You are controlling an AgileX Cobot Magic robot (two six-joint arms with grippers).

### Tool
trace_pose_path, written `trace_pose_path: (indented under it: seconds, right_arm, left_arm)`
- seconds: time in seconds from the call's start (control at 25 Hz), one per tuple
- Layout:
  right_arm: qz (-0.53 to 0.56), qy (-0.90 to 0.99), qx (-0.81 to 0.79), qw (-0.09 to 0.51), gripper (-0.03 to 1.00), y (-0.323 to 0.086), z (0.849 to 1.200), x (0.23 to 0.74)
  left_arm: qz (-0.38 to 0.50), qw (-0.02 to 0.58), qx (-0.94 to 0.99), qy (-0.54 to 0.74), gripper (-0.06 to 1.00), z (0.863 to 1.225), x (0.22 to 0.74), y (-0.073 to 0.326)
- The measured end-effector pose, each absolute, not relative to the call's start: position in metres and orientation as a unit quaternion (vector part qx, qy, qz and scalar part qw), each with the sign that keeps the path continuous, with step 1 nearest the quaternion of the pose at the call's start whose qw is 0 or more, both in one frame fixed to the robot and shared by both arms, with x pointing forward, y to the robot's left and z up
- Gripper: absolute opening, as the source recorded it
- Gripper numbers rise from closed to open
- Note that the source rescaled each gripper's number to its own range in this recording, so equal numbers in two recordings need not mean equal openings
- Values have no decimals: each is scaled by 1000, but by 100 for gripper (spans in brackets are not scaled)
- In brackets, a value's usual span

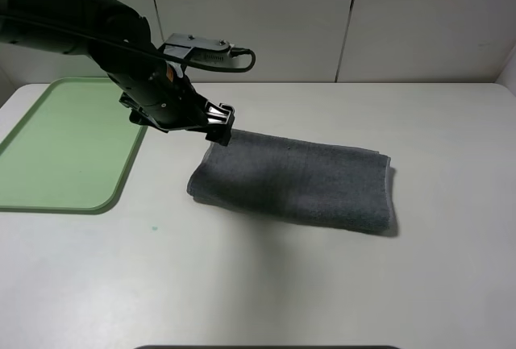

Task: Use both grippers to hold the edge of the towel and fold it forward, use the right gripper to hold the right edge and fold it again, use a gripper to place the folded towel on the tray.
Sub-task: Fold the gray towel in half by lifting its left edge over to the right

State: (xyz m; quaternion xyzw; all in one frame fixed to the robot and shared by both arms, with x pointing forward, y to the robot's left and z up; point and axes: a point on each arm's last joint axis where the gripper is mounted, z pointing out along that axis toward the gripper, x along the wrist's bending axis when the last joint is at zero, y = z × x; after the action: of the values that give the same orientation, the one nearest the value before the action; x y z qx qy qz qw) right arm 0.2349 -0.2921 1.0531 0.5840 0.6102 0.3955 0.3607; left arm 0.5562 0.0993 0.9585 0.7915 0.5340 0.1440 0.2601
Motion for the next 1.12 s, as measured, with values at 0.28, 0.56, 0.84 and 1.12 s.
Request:
trace_pose_path:
  seconds: [0.28,0.56,0.84,1.12]
  right_arm:
    - [396,610,584,361,100,-292,1053,235]
    - [396,610,584,361,100,-292,1053,235]
    - [396,610,584,361,100,-292,1053,235]
    - [396,610,584,360,100,-292,1053,235]
  left_arm:
    - [112,250,780,562,96,922,562,92]
    - [105,235,785,563,96,898,566,91]
    - [103,217,796,556,96,877,574,89]
    - [105,208,809,539,96,865,578,86]
